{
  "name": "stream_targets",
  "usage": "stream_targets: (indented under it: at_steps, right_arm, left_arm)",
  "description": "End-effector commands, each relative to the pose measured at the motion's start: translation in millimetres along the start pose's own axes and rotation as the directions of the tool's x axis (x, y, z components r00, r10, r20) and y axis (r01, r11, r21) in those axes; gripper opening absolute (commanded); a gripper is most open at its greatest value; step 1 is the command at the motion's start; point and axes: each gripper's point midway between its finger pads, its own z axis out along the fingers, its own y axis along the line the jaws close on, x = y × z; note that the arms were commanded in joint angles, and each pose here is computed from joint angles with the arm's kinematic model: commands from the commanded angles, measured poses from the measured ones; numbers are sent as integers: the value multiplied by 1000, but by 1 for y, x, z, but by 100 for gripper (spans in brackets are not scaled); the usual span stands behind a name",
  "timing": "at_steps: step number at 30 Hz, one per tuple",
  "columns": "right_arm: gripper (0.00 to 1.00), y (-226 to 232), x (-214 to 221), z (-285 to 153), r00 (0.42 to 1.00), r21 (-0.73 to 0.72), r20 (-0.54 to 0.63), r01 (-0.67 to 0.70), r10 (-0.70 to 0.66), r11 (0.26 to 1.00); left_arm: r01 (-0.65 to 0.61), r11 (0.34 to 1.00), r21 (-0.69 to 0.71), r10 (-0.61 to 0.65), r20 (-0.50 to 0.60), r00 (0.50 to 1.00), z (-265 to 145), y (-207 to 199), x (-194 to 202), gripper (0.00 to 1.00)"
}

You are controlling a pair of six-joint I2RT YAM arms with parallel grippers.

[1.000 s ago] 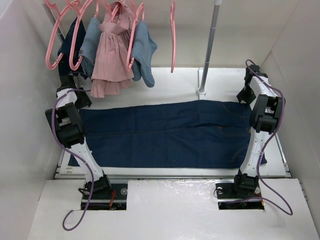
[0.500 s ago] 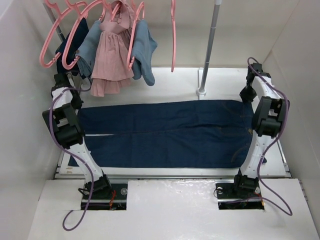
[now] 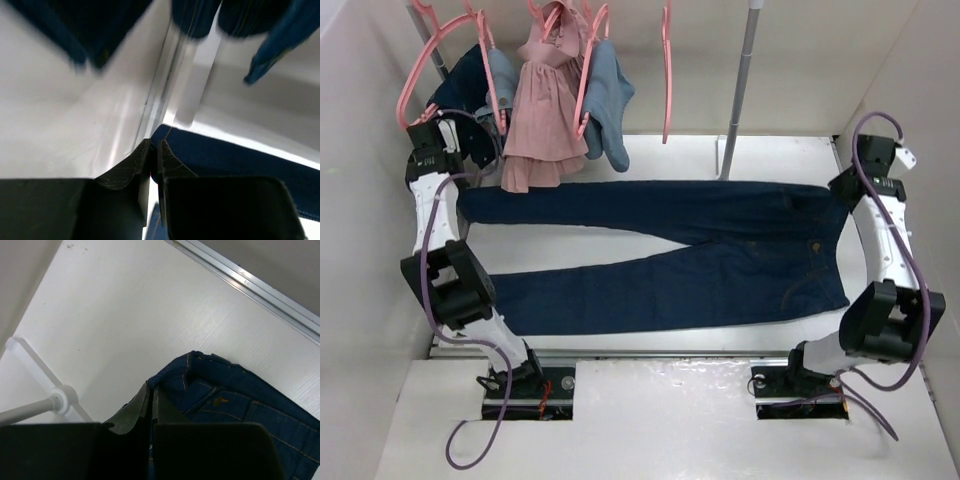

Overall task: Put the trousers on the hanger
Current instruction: Fold the trousers at the center of the board.

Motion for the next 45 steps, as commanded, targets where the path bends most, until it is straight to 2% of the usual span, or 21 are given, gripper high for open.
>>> stream_targets:
  at_steps: [1,2,5,6,9,12,16,21,25,29,32,34,36,40,45]
  right_arm:
    - [0,-16,-5,3,997,-6,47,-62,62,998]
    - [0,-31,13,8,998,20,6,-56,56,998]
    - [0,-45,24,2,996,-5,-9,-89,89,996]
    - [0,-57,39,4,996,6,-26,-90,90,996]
    - [0,-82,40,-14,992,22,32,-120,119,993]
    - [0,-91,31,-41,981,-8,118,-152,152,988]
    - [0,-94,33,-57,971,-53,150,-182,188,982]
    - [0,-95,39,-59,973,-25,102,-206,208,978]
    - [0,-113,46,-70,964,30,111,-244,240,969]
    - [0,-143,75,-72,960,137,70,-278,271,951]
    - [0,-158,101,-68,956,195,24,-291,292,936]
    - [0,-165,99,-72,952,234,38,-305,305,923]
    - [0,-168,92,-76,929,261,66,-369,365,892]
    - [0,-173,64,-87,903,261,144,-430,405,865]
    - [0,-171,49,-101,898,253,175,-438,404,863]
  left_arm:
    - [-71,996,-62,75,54,996,-29,17,-8,3]
    - [-89,995,-52,90,14,996,-25,14,11,3]
    - [-124,991,-51,123,-24,992,-34,12,38,3]
    - [-143,989,-36,141,-68,988,-32,9,60,3]
    - [-183,983,-30,179,-109,978,-41,7,90,3]
    - [-196,979,-49,190,-111,976,-51,13,100,5]
    - [-199,977,-77,194,-67,979,-69,19,88,5]
    - [-200,976,-92,200,-8,980,-95,25,60,5]
    - [-246,962,-122,247,-10,969,-112,32,64,6]
    - [-296,945,-141,286,-86,954,-113,34,106,6]
    - [-338,934,-119,314,-186,931,-100,30,157,6]
    - [-351,930,-111,317,-242,917,-95,28,184,6]
    - [-359,922,-144,314,-266,912,-97,34,191,6]
    - [-353,920,-173,308,-239,921,-99,37,181,6]
    - [-325,922,-209,290,-182,940,-116,53,141,7]
